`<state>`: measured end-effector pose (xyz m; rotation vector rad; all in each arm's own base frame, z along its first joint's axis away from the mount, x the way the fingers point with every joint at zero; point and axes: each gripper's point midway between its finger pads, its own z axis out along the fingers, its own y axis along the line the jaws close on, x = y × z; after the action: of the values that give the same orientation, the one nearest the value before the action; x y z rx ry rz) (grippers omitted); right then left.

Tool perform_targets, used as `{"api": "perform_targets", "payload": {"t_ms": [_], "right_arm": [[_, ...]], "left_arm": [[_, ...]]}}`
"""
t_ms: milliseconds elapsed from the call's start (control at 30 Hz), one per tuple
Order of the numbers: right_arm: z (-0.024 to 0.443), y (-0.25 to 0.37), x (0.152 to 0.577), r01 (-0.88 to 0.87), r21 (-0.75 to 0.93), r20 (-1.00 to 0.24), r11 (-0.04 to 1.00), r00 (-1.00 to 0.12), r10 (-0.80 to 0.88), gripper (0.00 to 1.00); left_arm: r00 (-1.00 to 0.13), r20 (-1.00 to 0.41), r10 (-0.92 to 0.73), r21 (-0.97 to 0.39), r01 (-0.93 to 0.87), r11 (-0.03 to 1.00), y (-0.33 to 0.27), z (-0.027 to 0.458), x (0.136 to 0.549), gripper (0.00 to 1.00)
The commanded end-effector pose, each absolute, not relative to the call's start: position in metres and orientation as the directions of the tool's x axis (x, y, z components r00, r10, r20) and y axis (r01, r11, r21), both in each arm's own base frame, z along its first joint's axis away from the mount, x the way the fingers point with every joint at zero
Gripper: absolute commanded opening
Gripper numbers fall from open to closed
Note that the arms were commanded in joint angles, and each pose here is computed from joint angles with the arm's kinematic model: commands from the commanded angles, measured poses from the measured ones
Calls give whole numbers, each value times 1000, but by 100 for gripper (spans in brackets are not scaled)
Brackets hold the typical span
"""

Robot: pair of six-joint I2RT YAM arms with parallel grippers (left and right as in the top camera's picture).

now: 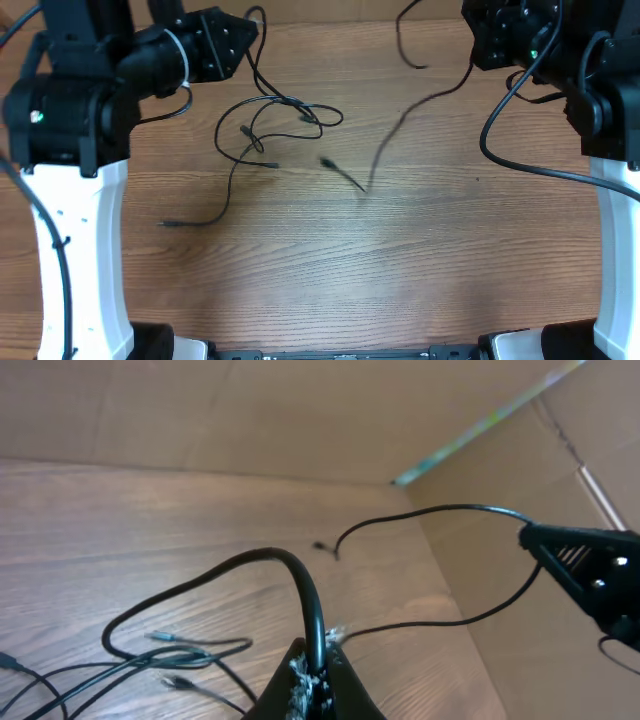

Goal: Untangle cables

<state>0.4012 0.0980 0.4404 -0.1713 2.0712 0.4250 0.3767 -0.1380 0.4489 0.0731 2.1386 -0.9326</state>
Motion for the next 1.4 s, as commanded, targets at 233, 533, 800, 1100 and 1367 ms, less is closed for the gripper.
{"api": "perform_targets", "payload": {"t_ms": [233, 533, 800, 1100, 1367], "right_arm": [[443, 76, 395, -185, 172, -859, 968, -510, 55, 100], [401, 120, 393, -483, 162, -817, 861, -554, -157, 100], [348, 137, 393, -692, 63, -770, 719, -492, -407, 96], [326, 166, 365, -878, 79, -794, 473, -342, -502, 91], [320, 179, 348, -896, 129, -778, 425, -357, -517, 87]], "left_arm": [[-674, -713, -192, -566, 392, 725, -147, 451, 378, 4], [-732, -631, -255, -706, 406, 581, -166, 473, 362, 4], [-820, -502, -275, -845, 397, 359, -179, 503, 343, 4], [-859, -422, -291, -905, 382, 185, -170, 544, 336, 4], [-840, -447, -307, -894, 406, 189, -161, 548, 339, 4]]}}
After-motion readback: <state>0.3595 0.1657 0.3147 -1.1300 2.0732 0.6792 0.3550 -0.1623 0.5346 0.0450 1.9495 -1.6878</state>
